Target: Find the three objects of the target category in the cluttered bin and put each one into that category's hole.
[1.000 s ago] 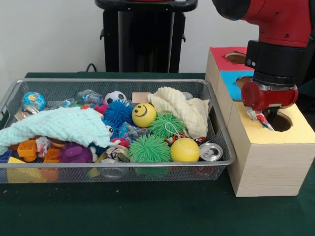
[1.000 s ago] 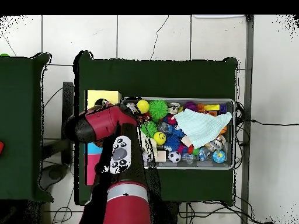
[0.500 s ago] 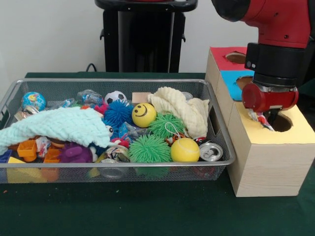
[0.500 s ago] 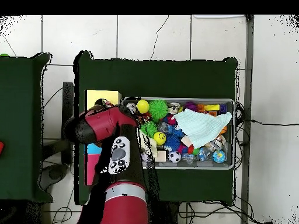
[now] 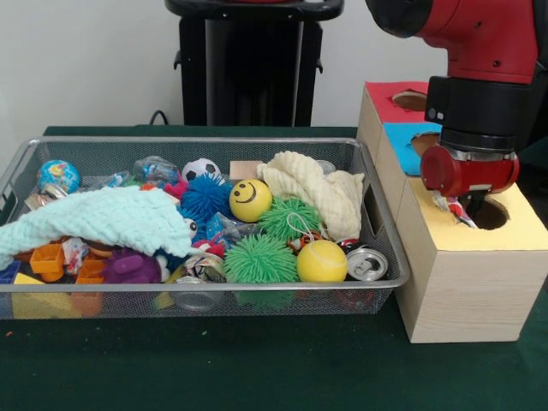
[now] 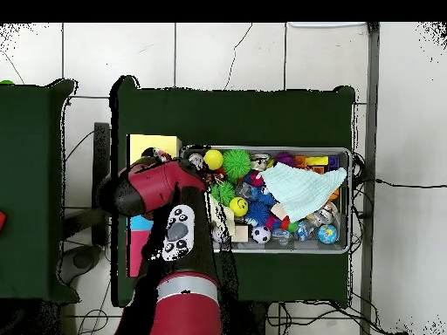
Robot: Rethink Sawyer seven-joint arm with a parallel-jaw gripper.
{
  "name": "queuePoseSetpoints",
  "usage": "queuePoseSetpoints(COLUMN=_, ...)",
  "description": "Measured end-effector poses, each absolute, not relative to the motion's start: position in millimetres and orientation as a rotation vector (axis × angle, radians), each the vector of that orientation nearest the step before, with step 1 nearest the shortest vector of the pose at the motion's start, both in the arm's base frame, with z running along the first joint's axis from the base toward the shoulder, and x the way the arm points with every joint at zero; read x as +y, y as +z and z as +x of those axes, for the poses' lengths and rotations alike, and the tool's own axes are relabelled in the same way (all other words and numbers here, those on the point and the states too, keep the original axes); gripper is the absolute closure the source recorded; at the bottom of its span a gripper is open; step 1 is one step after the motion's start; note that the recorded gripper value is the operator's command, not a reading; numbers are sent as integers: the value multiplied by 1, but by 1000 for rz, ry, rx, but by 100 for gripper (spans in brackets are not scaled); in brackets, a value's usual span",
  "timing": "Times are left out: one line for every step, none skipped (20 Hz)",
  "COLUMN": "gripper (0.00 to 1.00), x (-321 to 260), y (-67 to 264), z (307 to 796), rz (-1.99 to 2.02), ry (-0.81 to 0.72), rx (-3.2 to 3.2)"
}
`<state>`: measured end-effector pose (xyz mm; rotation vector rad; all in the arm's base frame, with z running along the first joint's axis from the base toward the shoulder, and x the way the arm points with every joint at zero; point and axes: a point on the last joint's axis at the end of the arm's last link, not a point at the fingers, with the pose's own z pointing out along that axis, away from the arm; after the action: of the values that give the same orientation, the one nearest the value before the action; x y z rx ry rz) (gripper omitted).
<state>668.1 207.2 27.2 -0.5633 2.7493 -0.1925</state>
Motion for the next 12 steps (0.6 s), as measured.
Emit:
queuePoseSetpoints(gripper=100, x=207, y=27, z=668, rz=-563, ry=-193, rx=2749)
queuePoseSetpoints(gripper=100, x=207, y=27, z=668, rz=-563, ry=-193, rx=2749)
queuePoseSetpoints(gripper=0, x=208, y=27, z=668, rz=-564, ry=-192, rx=2749)
queuePoseSetpoints(gripper=0, x=209, y=27, z=668, rz=-565, ry=-190, rx=2748)
queuePoseSetpoints(gripper=0, x=210, y=27, z=668, rz=-566, ry=-189, rx=2747)
queuePoseSetpoints(gripper=0, x=211, y=26, z=668, rz=-567, ry=-187, rx=2746)
queuePoseSetpoints(gripper=0, x=212, y=26, z=668, rz=-567, ry=-186, rx=2745)
queuePoseSetpoints(gripper=0, x=214, y=26, z=668, rz=-574, ry=-185, rx=2734)
queuePoseSetpoints(gripper=0, x=214, y=25, z=668, rz=-575, ry=-185, rx=2726)
queuePoseSetpoints(gripper=0, x=213, y=24, z=668, rz=-574, ry=-185, rx=2719)
queuePoseSetpoints(gripper=0, x=213, y=24, z=668, rz=-574, ry=-185, rx=2715)
queuePoseSetpoints(gripper=0, x=213, y=23, z=669, rz=-575, ry=-184, rx=2712)
